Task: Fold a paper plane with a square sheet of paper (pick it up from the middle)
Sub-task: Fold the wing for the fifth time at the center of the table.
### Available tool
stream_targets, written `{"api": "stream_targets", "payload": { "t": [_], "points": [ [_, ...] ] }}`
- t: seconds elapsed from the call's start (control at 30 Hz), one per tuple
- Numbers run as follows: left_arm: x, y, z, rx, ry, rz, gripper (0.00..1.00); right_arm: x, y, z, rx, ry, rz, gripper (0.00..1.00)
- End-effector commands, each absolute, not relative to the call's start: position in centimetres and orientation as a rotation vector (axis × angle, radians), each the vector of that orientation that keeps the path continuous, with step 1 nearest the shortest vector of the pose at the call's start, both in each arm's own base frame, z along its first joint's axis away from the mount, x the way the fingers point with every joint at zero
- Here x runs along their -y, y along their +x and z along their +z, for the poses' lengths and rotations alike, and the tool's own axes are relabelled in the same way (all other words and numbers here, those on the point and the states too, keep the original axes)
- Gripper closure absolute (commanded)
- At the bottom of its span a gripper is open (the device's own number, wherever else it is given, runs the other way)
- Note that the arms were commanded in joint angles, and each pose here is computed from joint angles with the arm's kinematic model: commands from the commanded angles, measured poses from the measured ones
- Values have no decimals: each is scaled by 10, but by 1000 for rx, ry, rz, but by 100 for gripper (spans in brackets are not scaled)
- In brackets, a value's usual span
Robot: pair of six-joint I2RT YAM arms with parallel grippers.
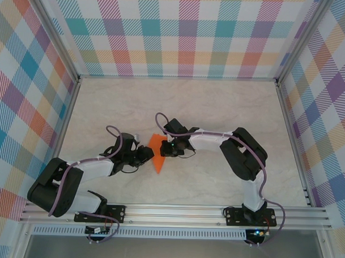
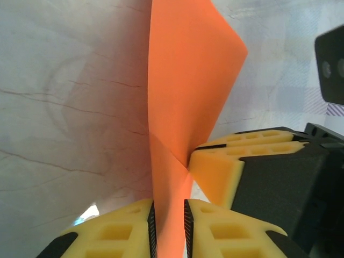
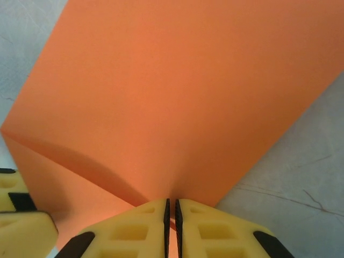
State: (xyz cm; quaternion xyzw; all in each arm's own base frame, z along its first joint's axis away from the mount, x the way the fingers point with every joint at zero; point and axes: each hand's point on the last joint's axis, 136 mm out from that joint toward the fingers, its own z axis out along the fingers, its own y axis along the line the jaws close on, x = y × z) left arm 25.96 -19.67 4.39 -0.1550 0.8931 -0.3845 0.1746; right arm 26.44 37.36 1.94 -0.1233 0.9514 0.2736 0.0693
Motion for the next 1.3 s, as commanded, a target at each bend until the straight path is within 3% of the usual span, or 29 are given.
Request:
{"api": "stream_targets", "payload": {
  "t": [0.0, 0.2, 0.43, 0.9, 1.13, 1.27],
  "points": [
    [203, 266, 53, -2511, -363, -1060, 77, -372, 266, 15, -2888, -358, 815, 86],
    [205, 267, 53, -2524, -333, -1029, 77, -371, 273, 28, -2812, -462, 855, 86],
    [201, 278, 57, -2530, -314, -965, 67, -369, 271, 27, -2702, -726, 875, 85],
    [202, 305, 41, -2579, -365, -1086, 62, -366, 269, 21, -2588, -919, 921, 84],
    [203, 321, 40, -2580, -350, -1126, 69, -363, 270, 19, -2576, -923, 929, 85],
    [201, 326, 39, -2584, -342, -1118, 78, -362, 273, 19, -2571, -922, 927, 85]
  ]
}}
